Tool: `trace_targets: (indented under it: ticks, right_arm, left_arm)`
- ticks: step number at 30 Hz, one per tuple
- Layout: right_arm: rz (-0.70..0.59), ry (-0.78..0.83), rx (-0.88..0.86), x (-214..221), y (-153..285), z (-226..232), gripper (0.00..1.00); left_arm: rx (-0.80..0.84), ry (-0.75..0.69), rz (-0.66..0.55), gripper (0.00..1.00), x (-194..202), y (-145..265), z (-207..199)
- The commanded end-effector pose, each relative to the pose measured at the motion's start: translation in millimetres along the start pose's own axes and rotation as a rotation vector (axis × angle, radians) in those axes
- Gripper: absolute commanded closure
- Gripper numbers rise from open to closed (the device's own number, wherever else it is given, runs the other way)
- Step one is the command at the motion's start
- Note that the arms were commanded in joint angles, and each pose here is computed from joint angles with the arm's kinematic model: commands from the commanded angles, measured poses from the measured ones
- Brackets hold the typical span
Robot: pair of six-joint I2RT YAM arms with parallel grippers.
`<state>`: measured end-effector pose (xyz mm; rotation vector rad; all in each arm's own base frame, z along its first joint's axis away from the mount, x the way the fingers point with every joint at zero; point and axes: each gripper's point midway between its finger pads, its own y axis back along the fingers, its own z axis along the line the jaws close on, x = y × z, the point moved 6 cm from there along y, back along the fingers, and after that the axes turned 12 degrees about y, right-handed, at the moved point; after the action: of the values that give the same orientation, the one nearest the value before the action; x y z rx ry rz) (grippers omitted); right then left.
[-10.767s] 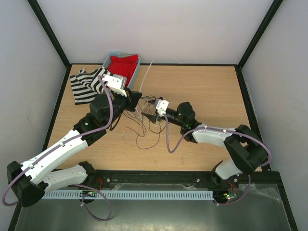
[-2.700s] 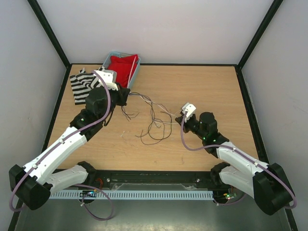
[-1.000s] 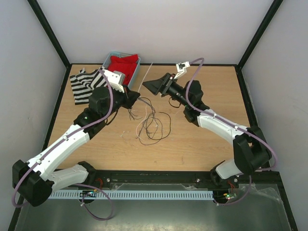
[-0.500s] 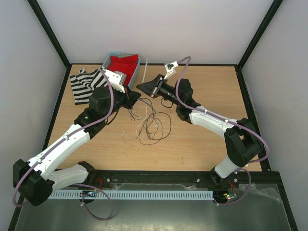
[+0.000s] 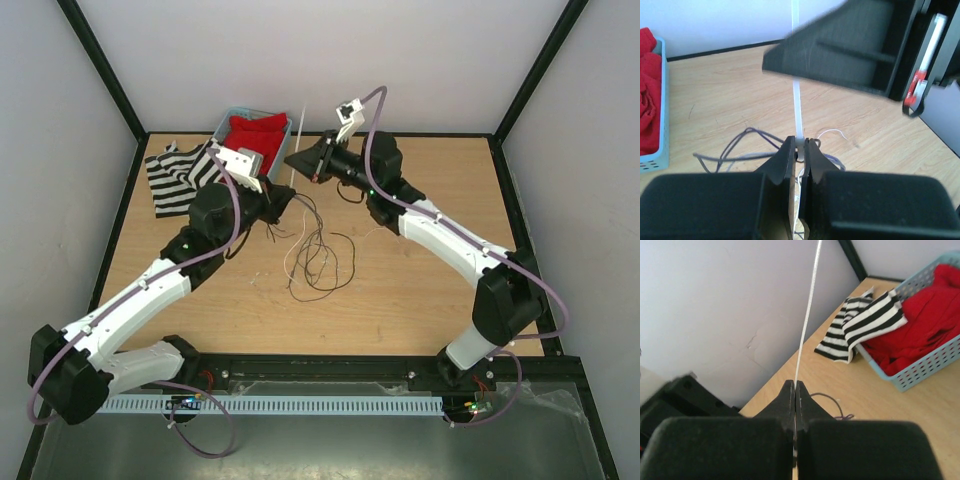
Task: Zip-tie the wires
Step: Tie the cable at the center of the board.
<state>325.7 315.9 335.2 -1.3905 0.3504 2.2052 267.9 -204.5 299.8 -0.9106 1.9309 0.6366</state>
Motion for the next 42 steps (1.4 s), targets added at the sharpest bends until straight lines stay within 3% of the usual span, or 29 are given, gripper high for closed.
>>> trace_targets:
  ticks: [1, 9, 15, 19, 25, 33, 36, 42]
  right_arm:
    - [-0.093, 0.158, 0.091, -51, -1, -14, 1.00]
    - [-0.081, 0.172, 0.062, -58, -1, -12, 1.00]
    - [-0.036, 0.116, -0.011, -39, 3, -7, 1.00]
    - [0.001, 0.037, -0.072, -21, 9, -1, 1.00]
    - [-0.004, 0.054, -0.090, -18, 17, 18, 1.00]
    - [0.007, 0.053, -0.097, -13, 21, 21, 1.00]
    - [0.008, 0.049, -0.100, -12, 22, 22, 1.00]
    - [0.007, 0.044, -0.104, -11, 24, 24, 1.00]
  left_arm:
    - [-0.029, 0.014, 0.132, 1.00, 42, 2, 9]
    - [-0.089, 0.032, 0.175, 1.00, 64, -1, 24]
    - [-0.109, 0.010, 0.124, 1.00, 49, -1, 24]
    - [-0.110, 0.000, 0.070, 0.82, 31, 0, 21]
    - [-0.094, -0.002, 0.012, 0.60, 8, 1, 13]
    - [-0.057, 0.018, 0.008, 0.47, 2, -11, 5]
    - [-0.044, 0.021, 0.002, 0.48, -1, -15, 2]
    - [-0.024, 0.011, -0.016, 0.76, -8, -25, -2]
